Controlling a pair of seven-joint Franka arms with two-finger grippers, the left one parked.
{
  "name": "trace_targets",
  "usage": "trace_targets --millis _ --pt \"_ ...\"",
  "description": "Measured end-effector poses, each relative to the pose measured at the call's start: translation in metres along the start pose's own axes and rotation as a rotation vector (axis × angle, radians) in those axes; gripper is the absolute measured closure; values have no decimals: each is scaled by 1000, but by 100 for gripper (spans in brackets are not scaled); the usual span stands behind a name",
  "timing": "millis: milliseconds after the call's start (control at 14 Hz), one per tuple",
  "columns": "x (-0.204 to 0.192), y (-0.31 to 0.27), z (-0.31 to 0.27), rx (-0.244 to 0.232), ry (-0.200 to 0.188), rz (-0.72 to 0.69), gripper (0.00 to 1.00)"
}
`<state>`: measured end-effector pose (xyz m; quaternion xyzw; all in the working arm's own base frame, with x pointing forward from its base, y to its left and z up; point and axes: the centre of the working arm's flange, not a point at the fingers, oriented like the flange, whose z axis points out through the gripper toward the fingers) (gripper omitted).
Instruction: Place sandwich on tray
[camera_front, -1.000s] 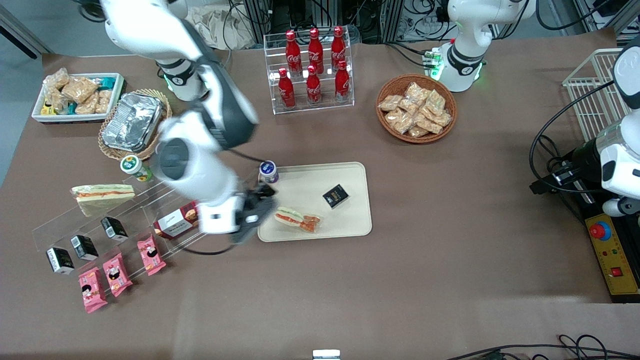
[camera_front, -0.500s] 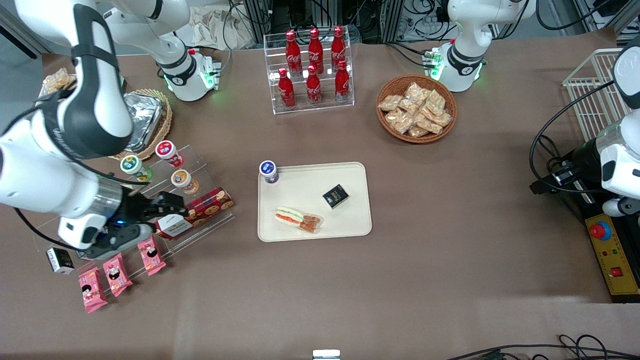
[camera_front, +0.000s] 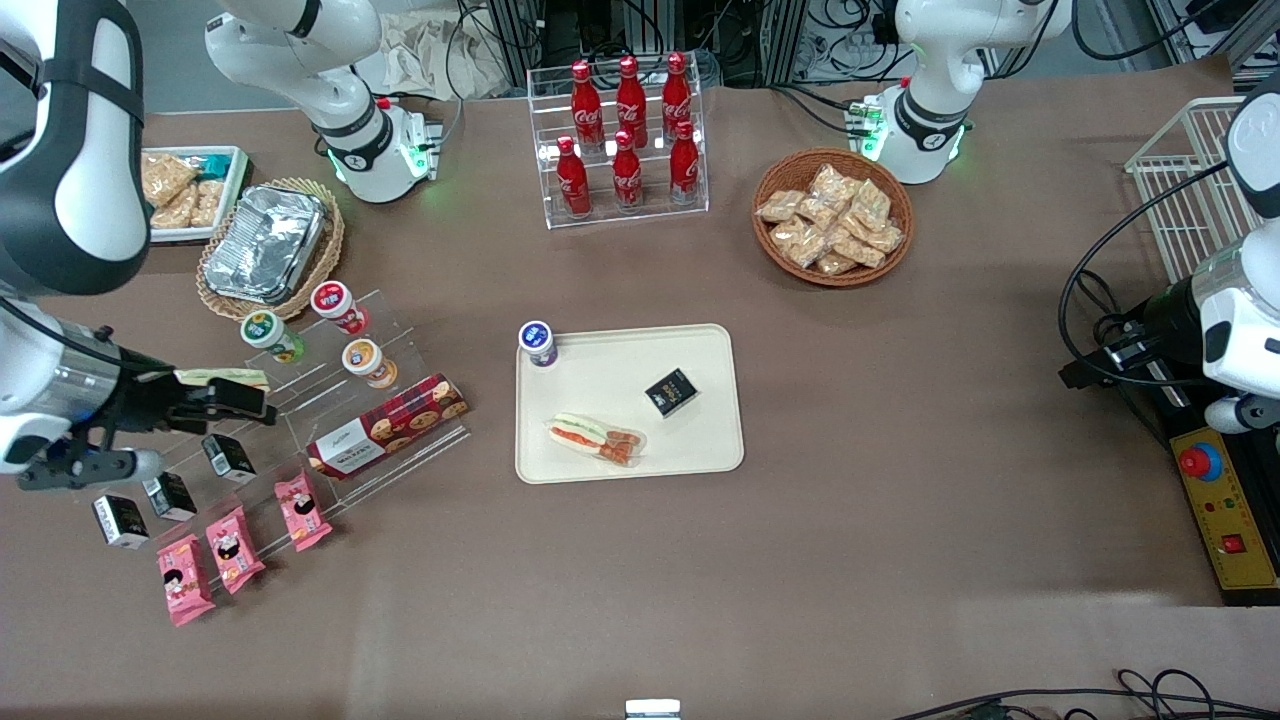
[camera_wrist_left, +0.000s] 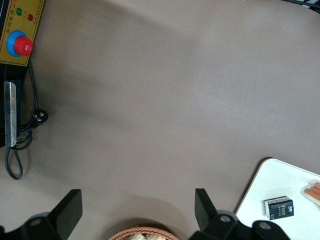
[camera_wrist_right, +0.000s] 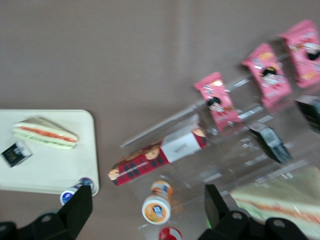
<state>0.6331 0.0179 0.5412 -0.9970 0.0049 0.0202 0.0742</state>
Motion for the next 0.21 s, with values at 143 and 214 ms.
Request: trace_targets --millis 143,214 --pt "-9 1 -19 -41 -1 24 0" --pt "-13 2 -28 -54 6 29 0"
